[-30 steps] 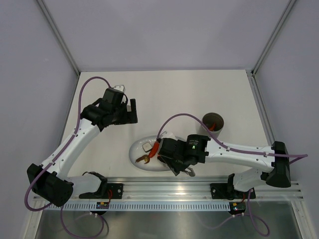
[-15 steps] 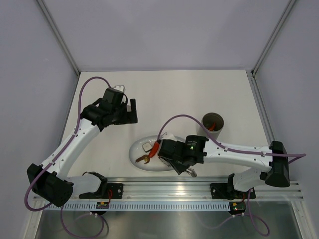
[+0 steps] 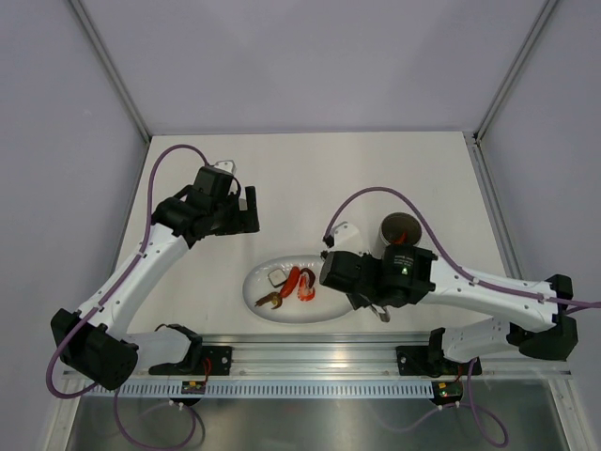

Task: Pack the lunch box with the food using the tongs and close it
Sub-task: Pick up the fake food from the plate, then place the fake food in the packing box, then pick up the fake food from the plate.

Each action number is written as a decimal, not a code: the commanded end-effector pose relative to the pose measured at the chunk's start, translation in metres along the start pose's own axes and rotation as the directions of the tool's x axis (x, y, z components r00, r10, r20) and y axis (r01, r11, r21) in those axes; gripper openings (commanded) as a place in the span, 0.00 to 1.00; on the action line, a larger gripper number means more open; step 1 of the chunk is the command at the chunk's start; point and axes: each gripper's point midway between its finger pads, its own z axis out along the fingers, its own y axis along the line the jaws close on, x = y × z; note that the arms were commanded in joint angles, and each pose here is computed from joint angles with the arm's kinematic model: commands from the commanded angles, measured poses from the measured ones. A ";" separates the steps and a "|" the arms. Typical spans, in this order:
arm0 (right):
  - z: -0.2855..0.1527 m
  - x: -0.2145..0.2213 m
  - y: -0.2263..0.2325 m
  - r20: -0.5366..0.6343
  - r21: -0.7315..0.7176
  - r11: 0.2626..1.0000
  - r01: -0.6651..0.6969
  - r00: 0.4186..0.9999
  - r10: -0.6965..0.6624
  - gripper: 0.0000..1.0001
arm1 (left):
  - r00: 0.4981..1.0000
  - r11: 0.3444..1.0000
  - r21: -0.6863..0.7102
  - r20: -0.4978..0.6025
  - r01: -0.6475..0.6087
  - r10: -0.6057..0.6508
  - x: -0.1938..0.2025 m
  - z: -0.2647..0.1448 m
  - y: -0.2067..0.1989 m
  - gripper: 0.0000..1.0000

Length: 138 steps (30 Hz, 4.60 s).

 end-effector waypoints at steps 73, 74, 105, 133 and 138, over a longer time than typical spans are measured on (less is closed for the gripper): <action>-0.052 0.021 -0.148 0.282 0.261 0.759 -0.597 0.799 0.531 0.22 | 1.000 0.999 0.037 0.021 0.007 -0.008 -0.005 0.002 -0.008 0.99; -0.054 0.018 -0.148 0.278 0.262 0.777 -0.573 0.815 0.508 0.20 | 1.000 0.999 0.037 0.023 0.006 -0.007 -0.006 0.001 -0.008 0.99; 0.041 -0.025 0.047 -0.048 -0.163 0.927 -0.339 0.941 0.336 0.43 | 0.989 0.995 -0.033 0.117 0.096 -0.091 -0.018 -0.010 0.014 0.99; 0.085 -0.009 0.061 -0.122 -0.089 0.942 -0.325 0.942 0.313 0.48 | 0.992 0.995 -0.044 0.099 0.084 -0.080 -0.010 -0.008 0.019 0.99; 0.080 -0.014 0.057 -0.103 -0.079 0.943 -0.323 0.944 0.315 0.34 | 0.992 0.996 -0.043 0.095 0.084 -0.079 -0.009 -0.007 0.019 0.99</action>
